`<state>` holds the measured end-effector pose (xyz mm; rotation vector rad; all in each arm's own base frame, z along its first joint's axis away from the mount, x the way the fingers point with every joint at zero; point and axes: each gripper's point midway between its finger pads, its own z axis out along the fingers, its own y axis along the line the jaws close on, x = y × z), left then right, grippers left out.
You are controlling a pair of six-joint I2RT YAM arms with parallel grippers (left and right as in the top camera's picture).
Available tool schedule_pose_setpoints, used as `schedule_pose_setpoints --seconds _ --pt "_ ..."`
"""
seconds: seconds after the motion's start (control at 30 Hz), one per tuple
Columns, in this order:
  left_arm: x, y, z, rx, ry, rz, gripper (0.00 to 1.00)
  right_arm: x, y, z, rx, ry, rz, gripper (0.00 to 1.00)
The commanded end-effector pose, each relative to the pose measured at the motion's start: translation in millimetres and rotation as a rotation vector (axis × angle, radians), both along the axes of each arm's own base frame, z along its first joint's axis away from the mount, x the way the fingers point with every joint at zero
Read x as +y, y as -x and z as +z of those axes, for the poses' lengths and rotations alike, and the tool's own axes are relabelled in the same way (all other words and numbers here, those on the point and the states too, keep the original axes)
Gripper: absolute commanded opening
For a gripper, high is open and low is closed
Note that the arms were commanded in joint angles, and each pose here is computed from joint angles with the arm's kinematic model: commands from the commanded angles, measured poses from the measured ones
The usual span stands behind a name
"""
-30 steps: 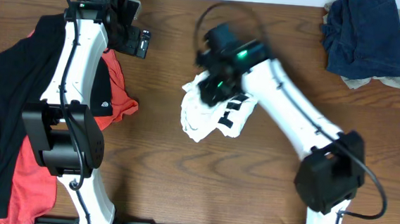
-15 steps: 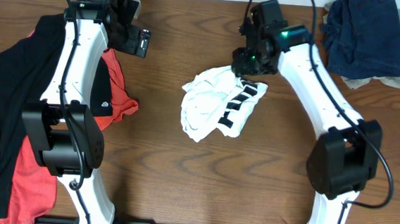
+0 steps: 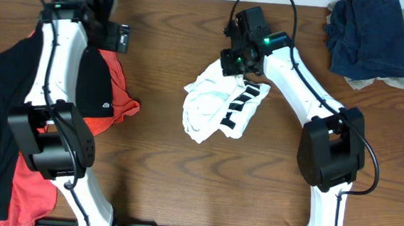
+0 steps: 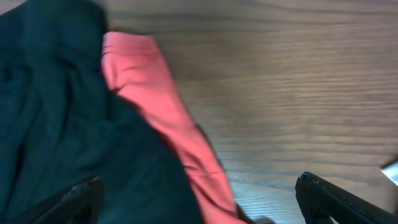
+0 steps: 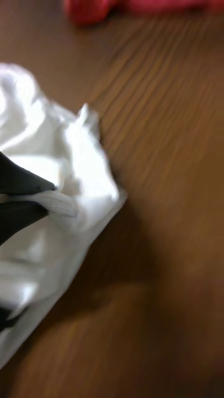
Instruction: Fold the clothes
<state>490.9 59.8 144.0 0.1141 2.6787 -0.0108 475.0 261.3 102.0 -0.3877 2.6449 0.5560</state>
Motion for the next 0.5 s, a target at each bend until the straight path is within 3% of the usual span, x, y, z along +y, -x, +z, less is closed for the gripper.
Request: schedule_pose_setpoints --seconds 0.0,0.23,0.27,0.37,0.47 --pt "16.6 2.3 1.9 -0.003 -0.003 0.053 0.99 37.6 -15.6 49.7 -0.089 -0.191 0.033 0.01" --pt "27.7 4.1 2.0 -0.004 -0.002 0.076 0.99 82.7 -38.3 76.3 -0.267 -0.294 0.03 0.01" --pt "27.5 4.1 2.2 -0.004 -0.002 0.075 0.99 87.8 -37.5 73.6 -0.274 -0.286 0.031 0.06" --pt "27.5 4.2 1.9 -0.003 -0.002 0.075 0.99 90.8 -32.1 63.4 -0.263 -0.246 0.039 0.62" --pt "27.7 4.2 1.9 -0.003 -0.002 0.076 0.99 83.8 -25.3 55.6 -0.217 -0.214 0.032 0.85"
